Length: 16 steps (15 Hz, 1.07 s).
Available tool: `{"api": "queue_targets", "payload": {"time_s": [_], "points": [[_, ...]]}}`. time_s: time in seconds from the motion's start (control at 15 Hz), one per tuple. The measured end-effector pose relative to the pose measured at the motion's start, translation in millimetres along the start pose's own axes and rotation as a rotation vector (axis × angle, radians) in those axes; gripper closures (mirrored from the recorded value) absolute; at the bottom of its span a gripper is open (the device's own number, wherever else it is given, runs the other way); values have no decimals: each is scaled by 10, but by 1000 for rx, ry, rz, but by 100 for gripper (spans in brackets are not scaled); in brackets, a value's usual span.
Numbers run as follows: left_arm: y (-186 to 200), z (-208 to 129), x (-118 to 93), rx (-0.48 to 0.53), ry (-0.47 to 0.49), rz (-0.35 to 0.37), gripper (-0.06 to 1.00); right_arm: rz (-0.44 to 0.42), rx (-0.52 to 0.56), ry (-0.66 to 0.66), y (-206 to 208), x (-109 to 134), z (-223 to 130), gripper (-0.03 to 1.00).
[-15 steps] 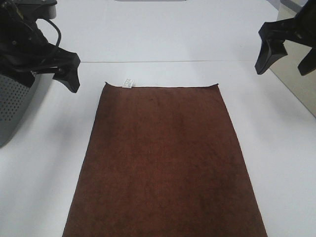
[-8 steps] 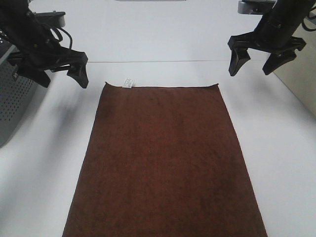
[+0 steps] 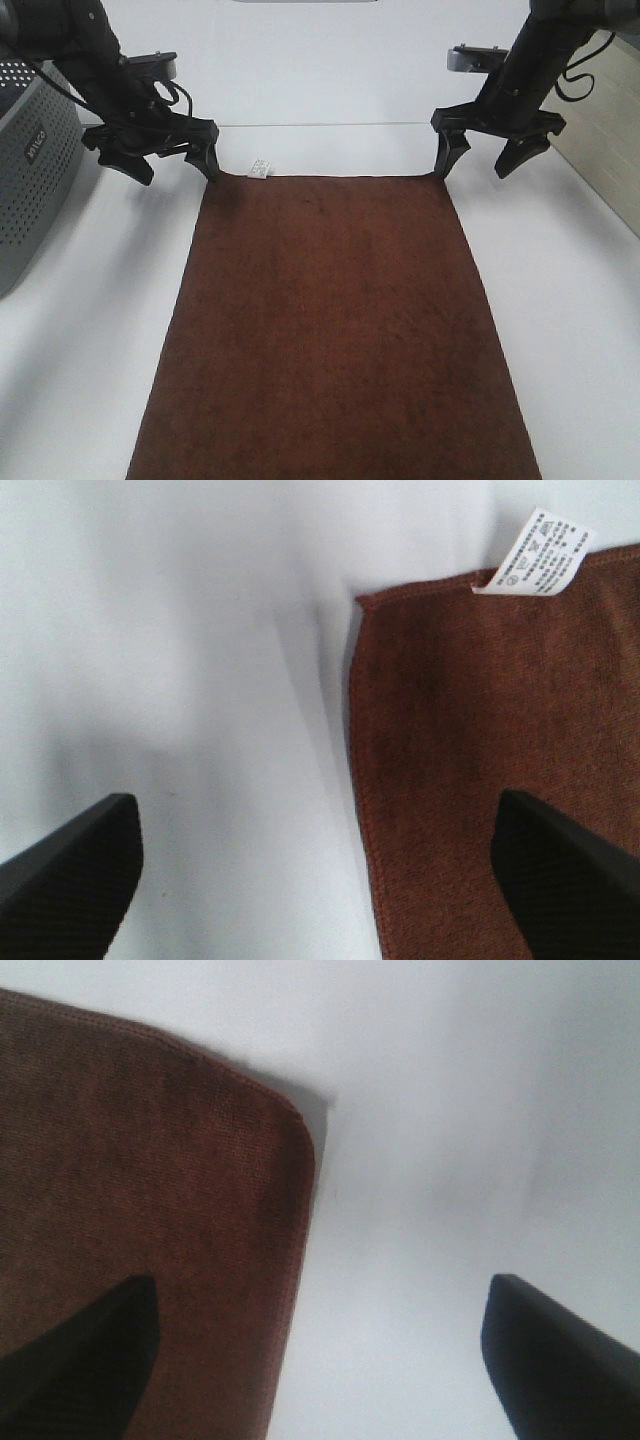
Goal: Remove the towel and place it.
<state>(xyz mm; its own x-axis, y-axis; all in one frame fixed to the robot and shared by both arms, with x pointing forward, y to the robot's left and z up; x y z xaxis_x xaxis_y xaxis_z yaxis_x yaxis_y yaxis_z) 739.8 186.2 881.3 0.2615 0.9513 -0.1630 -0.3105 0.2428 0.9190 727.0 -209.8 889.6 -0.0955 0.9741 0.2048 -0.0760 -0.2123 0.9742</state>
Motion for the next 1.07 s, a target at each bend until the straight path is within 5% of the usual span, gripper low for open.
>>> {"api": "queue_targets", "payload": {"time_s": [0.27, 1.07], "points": [[-260, -73, -4, 49, 0, -43, 7, 6, 57, 4, -354, -64, -31, 14], [-336, -33, -63, 15, 24, -83, 9, 49, 14, -16, -408, -23, 32, 15]]}}
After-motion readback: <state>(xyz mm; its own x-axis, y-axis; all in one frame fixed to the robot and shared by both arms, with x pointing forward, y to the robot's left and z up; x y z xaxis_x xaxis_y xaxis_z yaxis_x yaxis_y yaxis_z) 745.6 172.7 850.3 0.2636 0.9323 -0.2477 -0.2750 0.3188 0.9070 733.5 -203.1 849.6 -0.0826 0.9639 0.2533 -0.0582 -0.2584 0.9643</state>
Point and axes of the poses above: a point on each arm's last joint axis where the gripper is mounted, y pointing back along that axis away from the gripper, x along the wrist's bending axis when the last joint is at zero, z = x × y, the point moved 3 cm from there along -y, pointing out along that axis toward the gripper, and after that the axes turned 7 degrees about -y, right-handed, at the moved point
